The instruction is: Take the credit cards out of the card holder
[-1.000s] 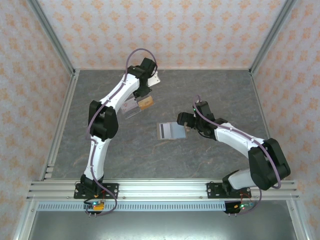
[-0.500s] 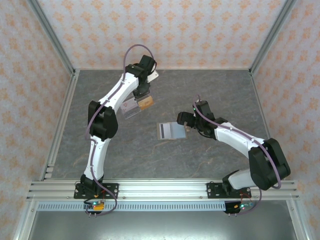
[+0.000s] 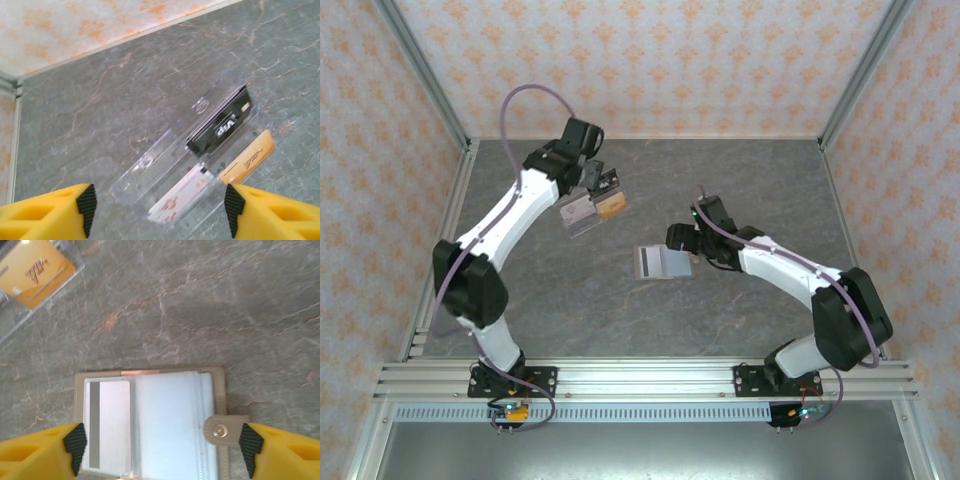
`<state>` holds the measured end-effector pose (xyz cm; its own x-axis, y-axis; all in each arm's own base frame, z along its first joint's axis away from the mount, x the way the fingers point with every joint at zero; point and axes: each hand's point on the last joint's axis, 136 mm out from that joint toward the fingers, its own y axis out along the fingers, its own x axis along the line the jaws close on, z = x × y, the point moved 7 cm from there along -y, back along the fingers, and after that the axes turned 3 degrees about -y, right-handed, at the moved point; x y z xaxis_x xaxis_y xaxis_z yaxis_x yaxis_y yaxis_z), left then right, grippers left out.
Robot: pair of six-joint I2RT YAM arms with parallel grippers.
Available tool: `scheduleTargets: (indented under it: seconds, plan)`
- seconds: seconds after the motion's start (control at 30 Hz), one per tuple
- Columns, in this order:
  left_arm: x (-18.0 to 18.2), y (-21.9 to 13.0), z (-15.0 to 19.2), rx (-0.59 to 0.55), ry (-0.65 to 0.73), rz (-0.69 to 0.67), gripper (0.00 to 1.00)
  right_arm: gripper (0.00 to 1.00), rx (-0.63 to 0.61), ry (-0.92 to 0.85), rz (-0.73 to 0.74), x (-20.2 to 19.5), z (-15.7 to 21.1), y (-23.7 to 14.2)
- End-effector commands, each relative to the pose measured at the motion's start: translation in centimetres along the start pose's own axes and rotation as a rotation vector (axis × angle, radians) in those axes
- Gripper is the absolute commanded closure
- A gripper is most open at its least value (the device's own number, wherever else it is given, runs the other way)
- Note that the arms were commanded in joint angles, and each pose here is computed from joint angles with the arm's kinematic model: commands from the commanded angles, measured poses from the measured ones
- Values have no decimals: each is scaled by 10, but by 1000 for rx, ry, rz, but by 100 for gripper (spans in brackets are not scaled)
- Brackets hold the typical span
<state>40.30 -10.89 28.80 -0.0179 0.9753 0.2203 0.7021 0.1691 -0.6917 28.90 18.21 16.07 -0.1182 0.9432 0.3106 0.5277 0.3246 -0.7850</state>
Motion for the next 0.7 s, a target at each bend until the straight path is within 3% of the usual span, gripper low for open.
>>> scheduleTargets:
  seconds: [0.0, 0.13, 0.2, 0.67]
  plan:
    - [14, -7, 13, -68, -238, -50, 21, 22, 63, -60, 91, 6, 10, 5]
    - [20, -15, 46, -98, -359, -15, 5, 29, 121, -121, 127, 21, 22, 16]
    - [21, -18, 62, -114, -392, 12, 2, 31, 141, -142, 151, 27, 27, 22]
    - [10, -12, 135, 6, -544, 162, 0, 40, 258, -139, 270, 34, 53, 53]
